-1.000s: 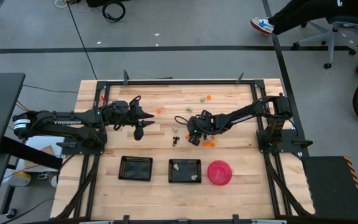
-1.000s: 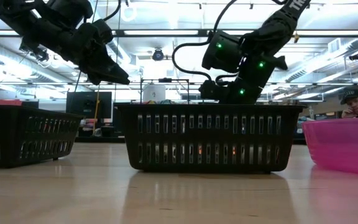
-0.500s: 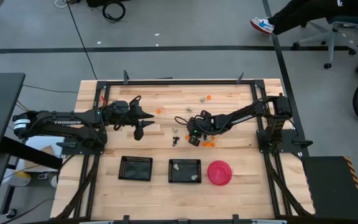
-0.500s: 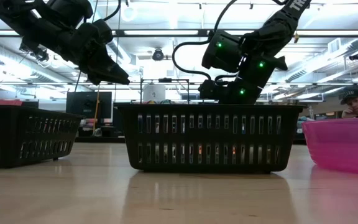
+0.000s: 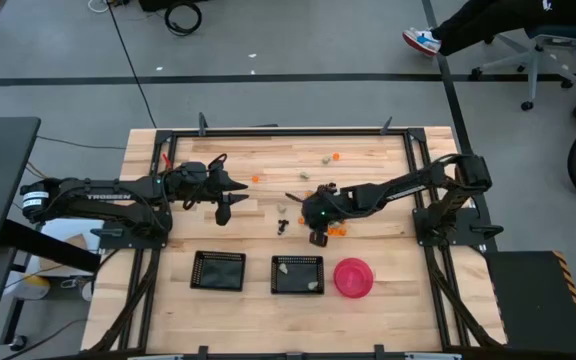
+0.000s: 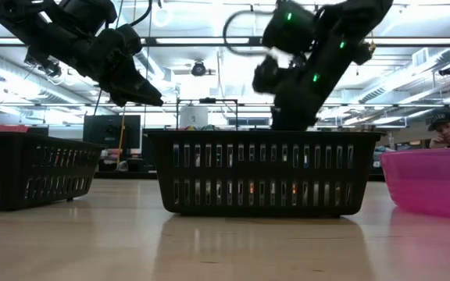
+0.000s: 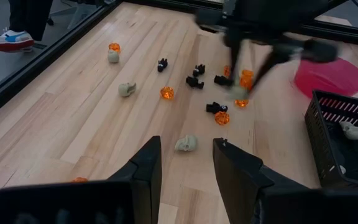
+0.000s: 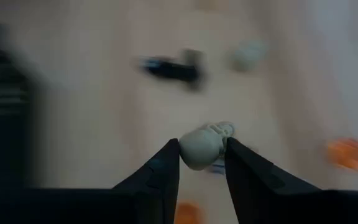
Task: Sort Halloween decoration
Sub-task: Put the white skull toy into the right black bin
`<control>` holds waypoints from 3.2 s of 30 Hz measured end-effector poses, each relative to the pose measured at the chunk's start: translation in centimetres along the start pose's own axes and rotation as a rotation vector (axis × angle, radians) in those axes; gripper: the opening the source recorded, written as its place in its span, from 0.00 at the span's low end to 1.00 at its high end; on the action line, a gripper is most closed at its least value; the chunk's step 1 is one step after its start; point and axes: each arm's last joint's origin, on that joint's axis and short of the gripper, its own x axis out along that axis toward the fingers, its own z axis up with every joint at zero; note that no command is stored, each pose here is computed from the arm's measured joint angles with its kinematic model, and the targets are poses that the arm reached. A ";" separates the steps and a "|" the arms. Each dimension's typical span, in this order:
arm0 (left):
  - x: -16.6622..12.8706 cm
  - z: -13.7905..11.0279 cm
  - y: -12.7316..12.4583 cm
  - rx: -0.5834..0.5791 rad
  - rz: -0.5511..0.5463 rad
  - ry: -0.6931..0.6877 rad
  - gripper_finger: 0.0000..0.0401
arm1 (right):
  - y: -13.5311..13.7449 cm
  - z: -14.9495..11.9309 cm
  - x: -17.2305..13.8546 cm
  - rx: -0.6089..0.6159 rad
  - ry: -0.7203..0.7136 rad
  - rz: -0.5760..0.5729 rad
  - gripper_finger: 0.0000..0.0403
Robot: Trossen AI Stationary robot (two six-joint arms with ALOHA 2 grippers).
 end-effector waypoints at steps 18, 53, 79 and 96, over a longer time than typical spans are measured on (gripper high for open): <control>0.0 0.0 0.0 0.000 0.000 -0.004 0.29 | 7.8 -0.2 -2.2 -0.093 -0.080 0.469 0.30; 0.0 0.0 0.0 -0.002 0.000 -0.004 0.29 | 1.1 -5.5 -2.5 0.028 0.268 -0.173 0.44; 0.0 0.0 0.0 -0.001 0.000 -0.005 0.29 | -0.4 -8.1 -1.1 0.049 0.192 -0.175 0.28; 0.0 0.0 0.0 0.001 0.000 -0.004 0.29 | -0.4 -8.0 -1.0 0.024 0.175 -0.180 0.26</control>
